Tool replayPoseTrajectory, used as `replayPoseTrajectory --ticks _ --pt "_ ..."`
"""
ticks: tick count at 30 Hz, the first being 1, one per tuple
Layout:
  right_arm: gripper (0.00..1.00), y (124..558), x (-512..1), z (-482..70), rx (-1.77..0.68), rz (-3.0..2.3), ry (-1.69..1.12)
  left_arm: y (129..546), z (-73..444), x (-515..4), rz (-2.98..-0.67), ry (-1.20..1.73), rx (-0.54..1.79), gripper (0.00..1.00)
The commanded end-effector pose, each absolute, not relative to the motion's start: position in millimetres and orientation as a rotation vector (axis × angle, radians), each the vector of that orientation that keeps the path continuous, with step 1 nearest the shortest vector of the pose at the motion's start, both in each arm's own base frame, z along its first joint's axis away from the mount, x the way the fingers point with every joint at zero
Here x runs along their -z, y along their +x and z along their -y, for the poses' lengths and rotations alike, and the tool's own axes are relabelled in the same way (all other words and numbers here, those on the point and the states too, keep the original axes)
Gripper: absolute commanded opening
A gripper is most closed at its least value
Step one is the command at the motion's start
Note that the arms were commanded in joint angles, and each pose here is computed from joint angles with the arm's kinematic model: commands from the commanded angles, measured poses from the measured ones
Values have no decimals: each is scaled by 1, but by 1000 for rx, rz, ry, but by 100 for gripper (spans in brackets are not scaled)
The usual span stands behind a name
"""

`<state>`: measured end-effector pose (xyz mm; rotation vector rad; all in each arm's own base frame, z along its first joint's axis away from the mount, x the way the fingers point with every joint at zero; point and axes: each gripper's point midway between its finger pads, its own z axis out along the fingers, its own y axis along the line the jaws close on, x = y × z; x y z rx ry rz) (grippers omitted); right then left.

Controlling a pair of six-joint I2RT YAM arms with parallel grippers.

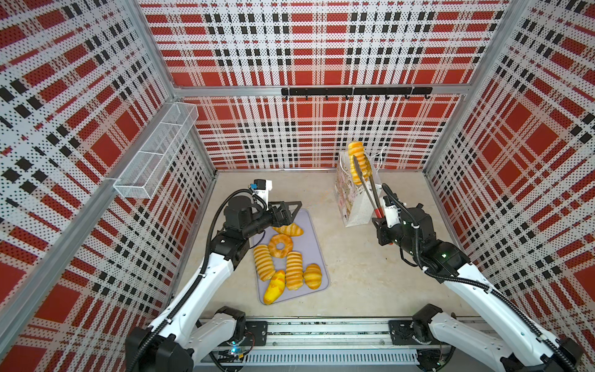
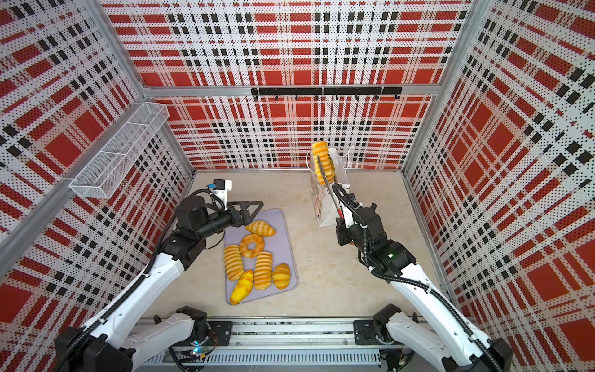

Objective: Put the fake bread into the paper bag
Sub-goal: 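Lower the spiral bun into the paper bag and open the tongs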

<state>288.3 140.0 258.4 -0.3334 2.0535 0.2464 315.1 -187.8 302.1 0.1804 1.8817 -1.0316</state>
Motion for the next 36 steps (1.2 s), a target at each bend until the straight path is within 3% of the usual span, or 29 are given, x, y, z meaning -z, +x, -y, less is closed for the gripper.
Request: replayPoseTrajectory --ticks 1,21,36 --pt "21 297 -284 -129 -209 -1998 -242 309 194 -328 -1792 259 1036 98" --pt "22 324 -276 -125 -96 -2059 -201 297 217 -311 -1842 501 1003 98" --pt "30 331 -265 -128 -81 -2100 -201 303 208 -292 -1887 467 1014 98"
